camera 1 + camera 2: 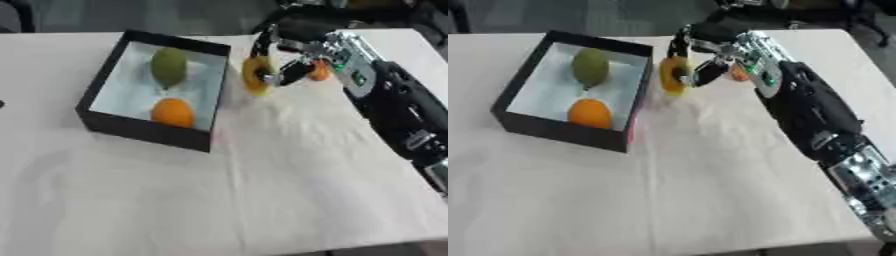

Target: Pick up objects on the table and place them in the box.

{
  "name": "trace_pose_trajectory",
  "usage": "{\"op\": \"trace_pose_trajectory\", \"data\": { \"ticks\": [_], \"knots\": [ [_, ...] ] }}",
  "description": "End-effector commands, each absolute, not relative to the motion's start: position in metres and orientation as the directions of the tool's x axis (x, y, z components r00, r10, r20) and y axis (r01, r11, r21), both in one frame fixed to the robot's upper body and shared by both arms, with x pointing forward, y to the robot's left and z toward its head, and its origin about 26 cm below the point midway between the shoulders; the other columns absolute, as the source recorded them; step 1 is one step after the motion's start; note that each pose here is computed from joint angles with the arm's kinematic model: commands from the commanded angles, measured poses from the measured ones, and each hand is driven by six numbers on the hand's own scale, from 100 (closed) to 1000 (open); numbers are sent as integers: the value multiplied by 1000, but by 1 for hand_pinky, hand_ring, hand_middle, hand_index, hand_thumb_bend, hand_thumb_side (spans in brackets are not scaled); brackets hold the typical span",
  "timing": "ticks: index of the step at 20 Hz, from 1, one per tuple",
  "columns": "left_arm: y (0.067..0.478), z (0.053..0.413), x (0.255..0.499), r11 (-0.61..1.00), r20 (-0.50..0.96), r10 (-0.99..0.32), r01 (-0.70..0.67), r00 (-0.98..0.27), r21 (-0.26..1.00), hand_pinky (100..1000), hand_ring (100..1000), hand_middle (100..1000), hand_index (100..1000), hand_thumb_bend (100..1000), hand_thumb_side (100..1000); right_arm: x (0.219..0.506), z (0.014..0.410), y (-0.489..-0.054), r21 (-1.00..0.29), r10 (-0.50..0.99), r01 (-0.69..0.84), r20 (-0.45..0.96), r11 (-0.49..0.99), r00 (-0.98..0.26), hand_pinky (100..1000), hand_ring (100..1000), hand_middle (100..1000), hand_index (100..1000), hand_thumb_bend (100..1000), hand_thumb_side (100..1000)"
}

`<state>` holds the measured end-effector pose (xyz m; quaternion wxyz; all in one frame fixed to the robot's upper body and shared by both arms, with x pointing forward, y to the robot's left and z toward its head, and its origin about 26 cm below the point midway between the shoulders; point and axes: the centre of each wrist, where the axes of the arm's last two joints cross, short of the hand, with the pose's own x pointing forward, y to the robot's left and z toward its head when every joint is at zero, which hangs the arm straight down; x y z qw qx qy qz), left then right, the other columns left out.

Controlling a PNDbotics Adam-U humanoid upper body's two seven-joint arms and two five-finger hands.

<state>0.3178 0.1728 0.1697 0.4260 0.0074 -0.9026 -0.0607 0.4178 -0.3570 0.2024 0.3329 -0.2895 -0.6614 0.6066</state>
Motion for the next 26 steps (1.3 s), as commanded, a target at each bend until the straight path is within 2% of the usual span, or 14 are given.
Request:
{"op": "trace_pose_trajectory", "data": {
  "ticks": [1, 9, 13, 14, 15, 16, 17, 18, 19, 20, 22, 23, 24, 26],
  "knots": [
    [172, 177, 316, 992, 750, -59, 43, -659, 116, 439, 616, 530, 634, 100, 829, 421, 234, -362, -987, 789, 54, 89, 153, -608, 728, 574, 135, 297, 100, 199],
    [165, 182, 314, 992, 732, -20, 77, -681, 99, 424, 612, 529, 633, 100, 826, 445, 237, -317, -967, 714, -35, 211, 253, -668, 728, 578, 137, 302, 100, 202],
    [164, 185, 314, 993, 720, -5, 81, -694, 85, 423, 611, 529, 632, 100, 826, 451, 227, -292, -962, 667, -87, 242, 258, -704, 756, 605, 177, 348, 100, 202],
    [164, 185, 314, 993, 719, -3, 83, -695, 84, 423, 611, 529, 633, 100, 826, 452, 225, -287, -962, 657, -96, 245, 255, -713, 773, 635, 252, 424, 100, 201],
    [163, 186, 314, 993, 718, -1, 84, -696, 83, 423, 611, 529, 632, 100, 827, 452, 223, -281, -963, 647, -102, 245, 251, -722, 777, 645, 279, 450, 100, 201],
    [163, 186, 313, 993, 717, 0, 86, -697, 83, 418, 611, 529, 632, 100, 826, 452, 223, -276, -966, 637, -105, 236, 237, -734, 800, 703, 418, 599, 100, 198],
    [163, 186, 313, 993, 716, 2, 86, -698, 82, 414, 611, 529, 633, 100, 827, 451, 223, -272, -971, 625, -105, 220, 216, -749, 807, 721, 466, 655, 100, 198],
    [163, 187, 313, 993, 715, 3, 87, -699, 81, 420, 611, 529, 633, 100, 827, 450, 222, -268, -975, 615, -107, 207, 196, -761, 827, 762, 572, 760, 100, 411],
    [163, 187, 313, 993, 714, 3, 87, -700, 81, 421, 611, 529, 633, 100, 827, 449, 221, -264, -979, 604, -110, 193, 172, -773, 837, 777, 611, 796, 100, 518],
    [163, 187, 313, 993, 714, 3, 86, -700, 81, 423, 611, 529, 633, 100, 827, 448, 221, -262, -982, 593, -111, 181, 153, -785, 859, 812, 719, 862, 100, 683],
    [163, 187, 313, 993, 714, 3, 86, -701, 81, 426, 611, 529, 633, 100, 828, 447, 220, -259, -986, 579, -111, 163, 125, -799, 875, 839, 793, 899, 100, 814],
    [163, 187, 313, 993, 714, 3, 86, -701, 81, 426, 611, 529, 633, 100, 828, 446, 220, -259, -986, 576, -111, 162, 122, -801, 878, 843, 804, 904, 100, 844],
    [163, 187, 313, 993, 713, 2, 86, -701, 81, 426, 611, 529, 633, 100, 828, 446, 220, -258, -986, 575, -111, 161, 122, -802, 880, 848, 824, 915, 100, 870],
    [163, 187, 313, 993, 714, 3, 87, -700, 81, 427, 611, 529, 633, 100, 828, 445, 221, -259, -986, 572, -101, 161, 135, -804, 881, 850, 836, 923, 100, 846]
  ]
}}
